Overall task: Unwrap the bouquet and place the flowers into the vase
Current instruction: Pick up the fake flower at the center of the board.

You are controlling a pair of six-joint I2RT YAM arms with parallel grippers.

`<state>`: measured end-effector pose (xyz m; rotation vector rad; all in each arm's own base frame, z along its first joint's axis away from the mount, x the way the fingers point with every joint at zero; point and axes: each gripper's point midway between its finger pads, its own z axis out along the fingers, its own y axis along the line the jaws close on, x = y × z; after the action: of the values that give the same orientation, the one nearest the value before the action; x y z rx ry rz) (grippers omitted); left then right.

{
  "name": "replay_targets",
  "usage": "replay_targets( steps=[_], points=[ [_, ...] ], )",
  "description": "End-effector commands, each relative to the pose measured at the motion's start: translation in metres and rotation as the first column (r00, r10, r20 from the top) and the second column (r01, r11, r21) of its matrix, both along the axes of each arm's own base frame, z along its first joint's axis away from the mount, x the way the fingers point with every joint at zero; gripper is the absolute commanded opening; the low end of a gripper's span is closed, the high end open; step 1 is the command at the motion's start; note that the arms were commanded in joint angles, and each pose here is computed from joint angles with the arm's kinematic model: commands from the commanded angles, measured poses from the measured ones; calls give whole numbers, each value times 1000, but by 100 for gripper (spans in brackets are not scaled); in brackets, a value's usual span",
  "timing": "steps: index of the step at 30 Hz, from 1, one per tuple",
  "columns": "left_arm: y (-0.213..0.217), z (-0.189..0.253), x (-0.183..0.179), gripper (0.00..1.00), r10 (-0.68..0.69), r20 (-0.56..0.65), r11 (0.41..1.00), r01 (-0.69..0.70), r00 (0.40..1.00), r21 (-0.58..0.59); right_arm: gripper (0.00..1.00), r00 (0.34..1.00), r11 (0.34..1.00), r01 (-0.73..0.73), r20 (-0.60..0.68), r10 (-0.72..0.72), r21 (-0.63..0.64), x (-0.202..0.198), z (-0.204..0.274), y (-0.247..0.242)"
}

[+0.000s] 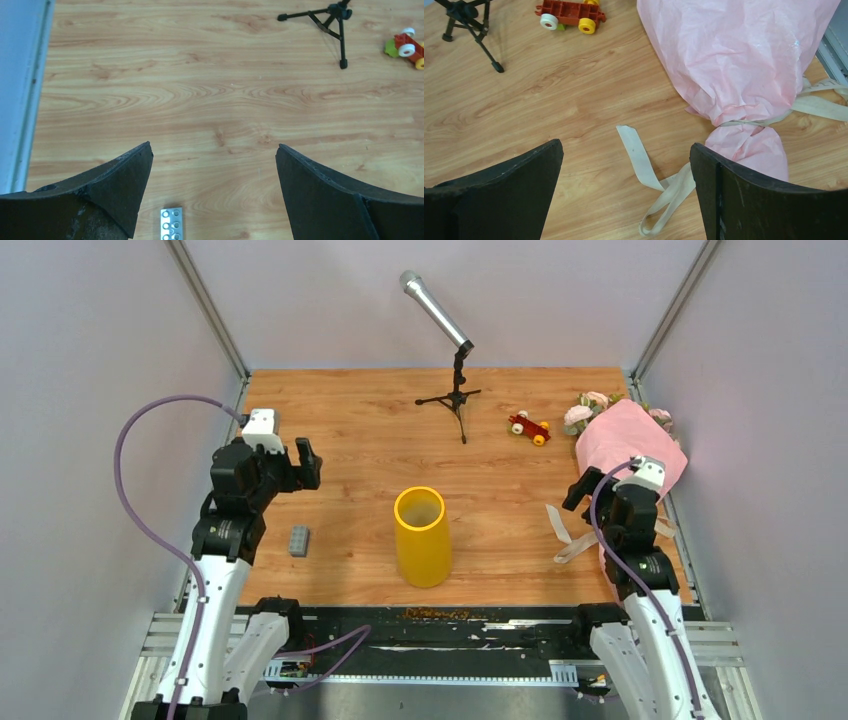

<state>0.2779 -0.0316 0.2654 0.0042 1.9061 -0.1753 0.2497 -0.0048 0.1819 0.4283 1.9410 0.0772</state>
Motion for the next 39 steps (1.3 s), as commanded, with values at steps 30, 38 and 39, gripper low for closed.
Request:
replay_targets(
  steps=[30, 38, 39],
  points=[
    [-34, -16, 3, 100, -182, -19, 981, 180, 983, -75, 100, 968, 944, 184, -217, -126, 274, 28, -86, -84],
    [-35, -17, 1, 100, -189, -14, 979, 187, 982, -80, 99, 966, 983, 41, -259, 7, 177, 49, -81, -35],
    [-35, -17, 1, 100, -188, -15, 979, 186, 982, -80, 99, 967, 983, 32, -253, 16, 183, 50, -79, -32]
  ],
)
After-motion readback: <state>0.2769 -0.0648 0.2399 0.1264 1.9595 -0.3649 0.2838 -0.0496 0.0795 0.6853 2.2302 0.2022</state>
